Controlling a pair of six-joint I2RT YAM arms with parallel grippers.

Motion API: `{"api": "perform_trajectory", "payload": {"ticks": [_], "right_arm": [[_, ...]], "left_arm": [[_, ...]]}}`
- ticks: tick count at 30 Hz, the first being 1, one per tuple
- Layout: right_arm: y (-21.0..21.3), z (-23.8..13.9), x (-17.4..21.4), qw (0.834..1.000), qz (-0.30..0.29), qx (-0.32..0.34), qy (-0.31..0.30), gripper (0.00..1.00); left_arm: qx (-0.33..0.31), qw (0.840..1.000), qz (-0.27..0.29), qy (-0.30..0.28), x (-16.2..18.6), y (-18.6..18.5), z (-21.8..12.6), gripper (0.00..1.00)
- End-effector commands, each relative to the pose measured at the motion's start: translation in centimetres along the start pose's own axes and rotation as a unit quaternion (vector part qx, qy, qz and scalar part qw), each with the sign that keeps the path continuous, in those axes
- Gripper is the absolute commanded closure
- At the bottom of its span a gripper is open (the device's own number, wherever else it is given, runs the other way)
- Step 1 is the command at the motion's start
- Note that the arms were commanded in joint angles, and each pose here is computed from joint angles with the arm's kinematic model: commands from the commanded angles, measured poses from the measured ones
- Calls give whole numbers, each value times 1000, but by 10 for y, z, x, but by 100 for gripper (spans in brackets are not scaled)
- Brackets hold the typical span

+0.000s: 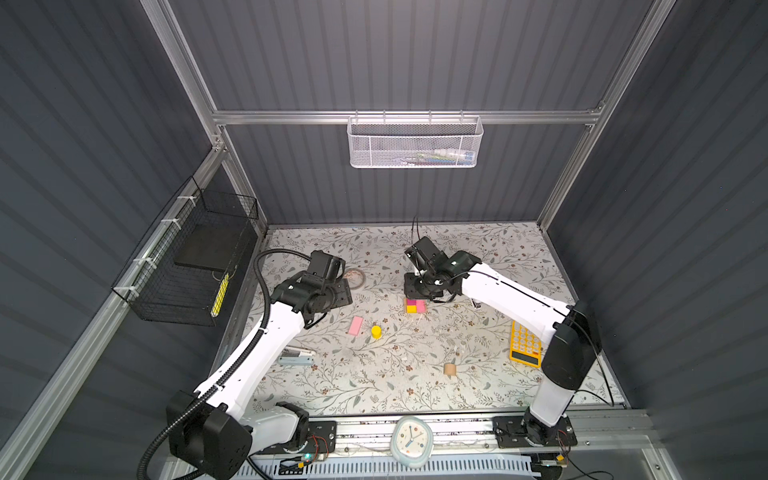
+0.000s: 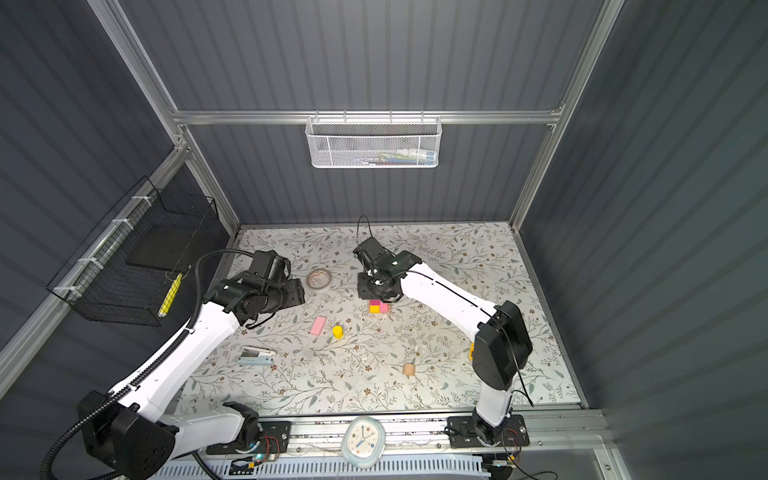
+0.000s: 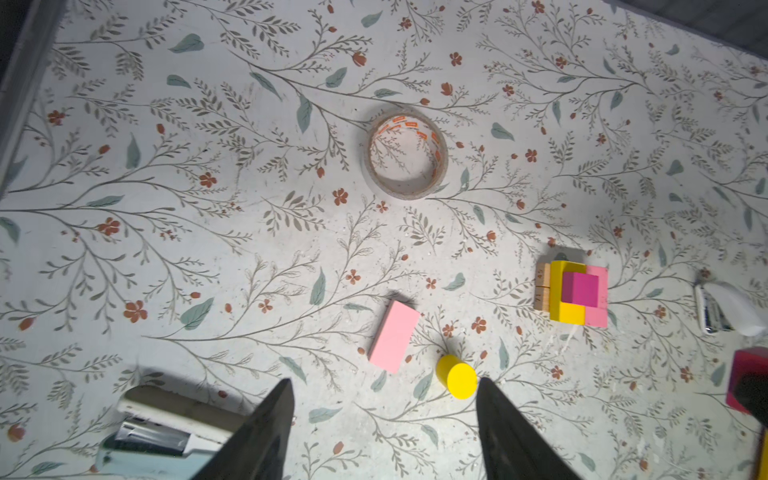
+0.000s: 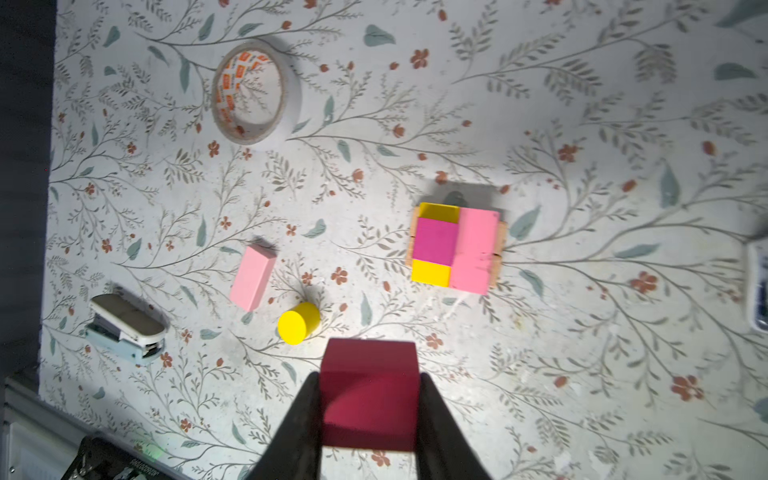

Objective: Build the wood block tower
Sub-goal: 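Carry the magenta cube with the right gripper over the pink block on the stack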

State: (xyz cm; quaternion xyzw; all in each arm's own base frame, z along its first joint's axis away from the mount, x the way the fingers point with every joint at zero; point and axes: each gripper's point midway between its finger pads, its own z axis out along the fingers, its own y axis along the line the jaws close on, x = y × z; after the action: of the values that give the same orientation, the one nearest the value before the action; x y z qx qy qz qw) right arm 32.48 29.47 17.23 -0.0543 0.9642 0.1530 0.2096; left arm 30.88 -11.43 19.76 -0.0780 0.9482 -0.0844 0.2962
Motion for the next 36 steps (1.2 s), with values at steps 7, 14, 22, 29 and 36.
{"api": "perform_trajectory", "payload": {"ticks": [7, 14, 22, 29, 36], "right_arm": [[-44, 21, 12, 999, 29, 31, 16, 78], [-48, 44, 7, 999, 29, 32, 32, 78], [-60, 64, 2, 998, 42, 38, 39, 76], [-60, 79, -2, 997, 47, 38, 47, 75], [-60, 91, -3, 997, 45, 42, 56, 75]], "left_arm": [[68, 996, -25, 58, 10, -33, 29, 34], [71, 995, -26, 65, 9, -41, 36, 35], [68, 994, -24, 77, 13, -46, 45, 35], [75, 993, -34, 79, 11, -53, 48, 35], [73, 993, -32, 82, 11, -54, 49, 35]]}}
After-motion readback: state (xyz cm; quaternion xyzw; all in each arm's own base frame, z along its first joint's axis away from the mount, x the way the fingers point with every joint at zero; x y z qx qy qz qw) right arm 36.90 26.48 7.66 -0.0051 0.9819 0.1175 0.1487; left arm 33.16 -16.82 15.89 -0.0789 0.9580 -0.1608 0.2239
